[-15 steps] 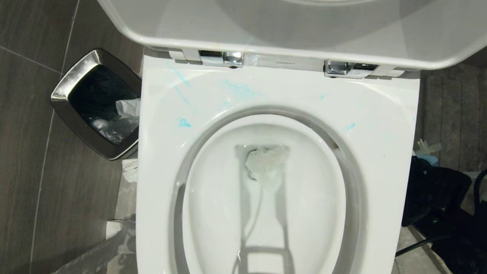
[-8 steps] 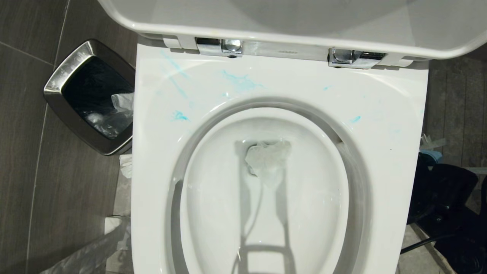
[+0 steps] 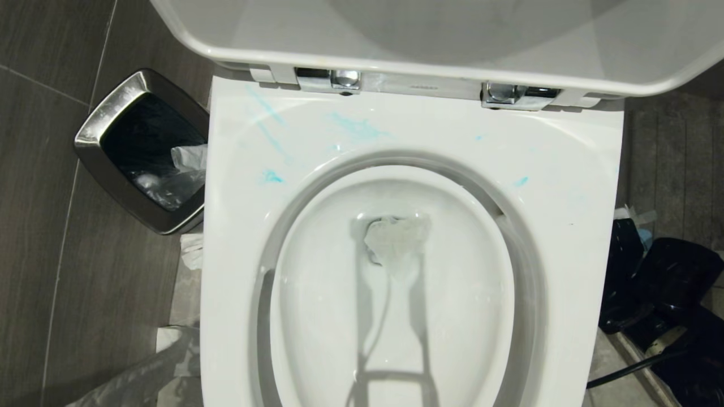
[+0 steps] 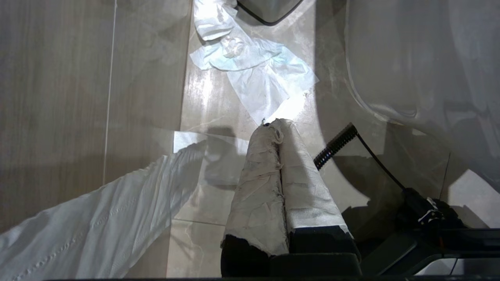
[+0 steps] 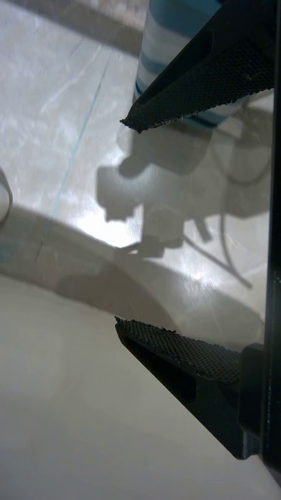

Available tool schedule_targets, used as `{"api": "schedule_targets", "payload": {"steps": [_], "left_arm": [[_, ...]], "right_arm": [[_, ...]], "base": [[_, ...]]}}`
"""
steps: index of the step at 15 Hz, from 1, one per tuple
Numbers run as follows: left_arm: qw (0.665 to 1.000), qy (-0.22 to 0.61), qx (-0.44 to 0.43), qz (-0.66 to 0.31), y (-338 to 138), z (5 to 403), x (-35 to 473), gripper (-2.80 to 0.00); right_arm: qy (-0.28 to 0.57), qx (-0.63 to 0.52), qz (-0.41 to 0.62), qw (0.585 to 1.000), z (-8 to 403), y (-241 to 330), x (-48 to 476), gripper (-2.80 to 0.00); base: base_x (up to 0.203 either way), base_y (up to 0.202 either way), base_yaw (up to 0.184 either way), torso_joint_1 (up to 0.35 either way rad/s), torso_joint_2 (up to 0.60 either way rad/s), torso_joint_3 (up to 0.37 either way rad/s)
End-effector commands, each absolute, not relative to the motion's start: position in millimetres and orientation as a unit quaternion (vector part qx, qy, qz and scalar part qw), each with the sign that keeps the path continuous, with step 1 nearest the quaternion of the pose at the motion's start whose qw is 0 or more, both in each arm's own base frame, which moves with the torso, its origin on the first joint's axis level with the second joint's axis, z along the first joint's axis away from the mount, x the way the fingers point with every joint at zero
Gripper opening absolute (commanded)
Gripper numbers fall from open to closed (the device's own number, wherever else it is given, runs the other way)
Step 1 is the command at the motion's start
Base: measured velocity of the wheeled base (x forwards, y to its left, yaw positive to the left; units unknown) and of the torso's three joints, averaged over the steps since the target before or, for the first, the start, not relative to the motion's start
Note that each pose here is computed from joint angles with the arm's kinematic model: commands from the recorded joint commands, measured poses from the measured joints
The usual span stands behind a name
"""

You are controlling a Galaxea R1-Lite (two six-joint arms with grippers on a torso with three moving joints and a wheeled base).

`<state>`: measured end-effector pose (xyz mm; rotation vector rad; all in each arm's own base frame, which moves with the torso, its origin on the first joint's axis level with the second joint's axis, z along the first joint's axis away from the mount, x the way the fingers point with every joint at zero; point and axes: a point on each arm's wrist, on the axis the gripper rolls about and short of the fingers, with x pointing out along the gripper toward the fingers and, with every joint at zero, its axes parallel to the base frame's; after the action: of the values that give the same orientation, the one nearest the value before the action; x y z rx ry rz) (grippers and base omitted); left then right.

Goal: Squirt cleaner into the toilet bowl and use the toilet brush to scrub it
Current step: Pour in the cleaning agent

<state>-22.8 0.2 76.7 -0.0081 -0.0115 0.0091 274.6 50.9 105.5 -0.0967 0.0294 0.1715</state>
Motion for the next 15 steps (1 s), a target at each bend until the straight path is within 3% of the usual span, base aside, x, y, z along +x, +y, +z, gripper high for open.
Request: {"api": "schedule_targets", "payload": {"steps": [1, 15], "left_arm": [[1.0, -0.002, -0.004, 0.005, 0.2, 74.6, -22.2, -2.8], [1.0, -0.002, -0.005, 0.004, 0.2, 74.6, -22.2, -2.8]], "right_arm": [[0.012, -0.048, 0.094, 0.994, 106.4, 55.2, 270.8, 0.0], [0.059, -0.045, 0.09, 0.993, 78.5, 54.3, 283.4, 0.0]], "base": [[0.0, 0.0, 0.0, 0.007, 0.02, 0.148], [0.0, 0.0, 0.0, 0.001, 0.0, 0.08]]}}
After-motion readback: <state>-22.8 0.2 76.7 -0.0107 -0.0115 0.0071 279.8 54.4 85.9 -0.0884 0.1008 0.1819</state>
